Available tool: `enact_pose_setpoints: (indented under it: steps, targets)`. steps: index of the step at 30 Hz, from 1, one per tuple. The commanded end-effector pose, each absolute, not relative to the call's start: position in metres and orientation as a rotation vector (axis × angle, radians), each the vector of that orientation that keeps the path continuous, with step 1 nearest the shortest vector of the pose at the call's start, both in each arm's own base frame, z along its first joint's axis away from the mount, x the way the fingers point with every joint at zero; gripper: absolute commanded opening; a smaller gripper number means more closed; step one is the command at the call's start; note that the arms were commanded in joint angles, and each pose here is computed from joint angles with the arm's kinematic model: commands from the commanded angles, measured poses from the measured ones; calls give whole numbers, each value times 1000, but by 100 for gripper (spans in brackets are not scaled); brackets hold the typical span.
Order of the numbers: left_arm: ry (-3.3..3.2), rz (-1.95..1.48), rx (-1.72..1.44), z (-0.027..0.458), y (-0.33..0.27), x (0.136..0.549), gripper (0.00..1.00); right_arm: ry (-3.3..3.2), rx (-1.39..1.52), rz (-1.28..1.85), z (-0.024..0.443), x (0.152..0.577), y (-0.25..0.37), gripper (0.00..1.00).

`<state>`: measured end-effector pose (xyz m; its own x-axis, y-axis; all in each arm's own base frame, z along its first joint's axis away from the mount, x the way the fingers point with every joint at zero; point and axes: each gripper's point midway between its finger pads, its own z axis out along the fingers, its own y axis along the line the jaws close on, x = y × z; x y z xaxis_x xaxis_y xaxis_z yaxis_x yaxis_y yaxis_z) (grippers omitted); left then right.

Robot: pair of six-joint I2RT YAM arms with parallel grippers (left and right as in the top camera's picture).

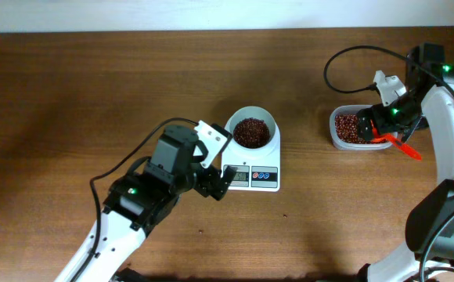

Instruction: Scoop item into bowl and weigh 50g on scale

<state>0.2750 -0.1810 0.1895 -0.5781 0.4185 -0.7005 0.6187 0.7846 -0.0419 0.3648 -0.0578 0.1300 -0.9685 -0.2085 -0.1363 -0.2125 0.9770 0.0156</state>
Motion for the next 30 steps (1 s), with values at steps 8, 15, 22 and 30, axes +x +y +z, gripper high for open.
enact_pose_setpoints:
  steps: [8, 15, 22, 30]
  targets:
    - [2410, -377, 905, 133, -211, 267, 99, 2951, -329, 12, 144, 368, -60, 99]
    - [2468, -364, 920, 114, -212, 267, 99, 2951, -329, 12, 144, 368, -60, 99]
    - [2476, -362, 922, 110, -212, 268, 99, 2951, -329, 12, 144, 368, -60, 99]
    - [2372, -366, 849, 130, -213, 293, 99, 2951, -329, 12, 144, 368, -60, 99]
